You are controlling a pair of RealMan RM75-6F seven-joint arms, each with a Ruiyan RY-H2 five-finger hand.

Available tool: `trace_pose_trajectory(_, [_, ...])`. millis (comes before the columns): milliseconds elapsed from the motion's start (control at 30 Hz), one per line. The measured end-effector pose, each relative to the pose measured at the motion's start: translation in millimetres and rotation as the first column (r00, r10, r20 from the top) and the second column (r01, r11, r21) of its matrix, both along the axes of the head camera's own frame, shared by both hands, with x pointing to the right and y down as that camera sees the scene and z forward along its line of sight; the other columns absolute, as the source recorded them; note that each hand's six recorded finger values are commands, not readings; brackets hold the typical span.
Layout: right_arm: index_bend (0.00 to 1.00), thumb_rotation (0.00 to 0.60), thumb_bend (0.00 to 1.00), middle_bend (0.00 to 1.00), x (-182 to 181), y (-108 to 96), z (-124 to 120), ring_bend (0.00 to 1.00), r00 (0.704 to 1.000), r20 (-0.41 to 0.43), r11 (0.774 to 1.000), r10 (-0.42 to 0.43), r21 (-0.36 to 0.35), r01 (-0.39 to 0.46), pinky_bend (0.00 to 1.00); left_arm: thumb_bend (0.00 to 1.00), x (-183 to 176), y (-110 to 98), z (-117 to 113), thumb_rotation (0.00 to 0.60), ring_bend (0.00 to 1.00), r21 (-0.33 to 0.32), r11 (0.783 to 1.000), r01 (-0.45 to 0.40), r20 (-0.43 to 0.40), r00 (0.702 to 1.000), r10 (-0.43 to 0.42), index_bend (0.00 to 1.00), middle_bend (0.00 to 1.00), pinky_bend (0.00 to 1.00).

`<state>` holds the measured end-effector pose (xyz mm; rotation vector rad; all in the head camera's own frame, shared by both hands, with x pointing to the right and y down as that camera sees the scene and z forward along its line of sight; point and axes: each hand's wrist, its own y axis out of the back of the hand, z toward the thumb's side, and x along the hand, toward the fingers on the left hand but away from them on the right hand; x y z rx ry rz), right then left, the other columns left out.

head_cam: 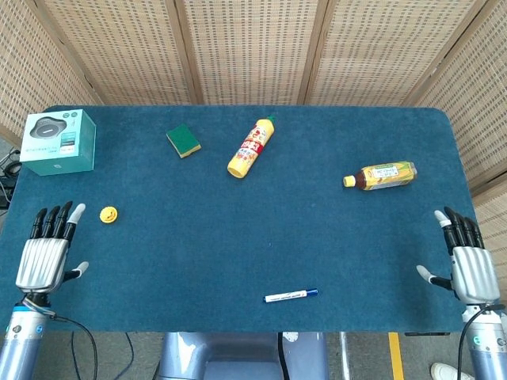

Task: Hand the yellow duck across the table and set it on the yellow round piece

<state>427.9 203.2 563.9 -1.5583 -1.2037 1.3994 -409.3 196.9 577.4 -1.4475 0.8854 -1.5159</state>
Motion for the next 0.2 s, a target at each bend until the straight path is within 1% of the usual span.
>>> trace_pose_trajectory(67, [0.00, 0.600, 0.02, 0.00, -0.3, 1.3, -1.0, 0.00, 1.000, -0.009, 1.000, -0.001, 0.006, 0.001, 0.00, 0.10, -7.1, 8.1, -4.1, 0.600, 0.00, 0.006, 1.000, 0.009, 0.014, 1.000, -0.009, 0.00, 0.00, 0.00])
trace_pose_trajectory(200, [0.00, 0.600, 0.02, 0.00, -3.3, 3.9, -2.4, 0.00, 1.000, -0.018, 1.000, -0.009, 0.011, 0.009, 0.00, 0.10, -13.7, 14.1, -10.6, 0.600, 0.00, 0.018, 1.000, 0.014, 0.025, 1.000, -0.015, 0.00, 0.00, 0.00])
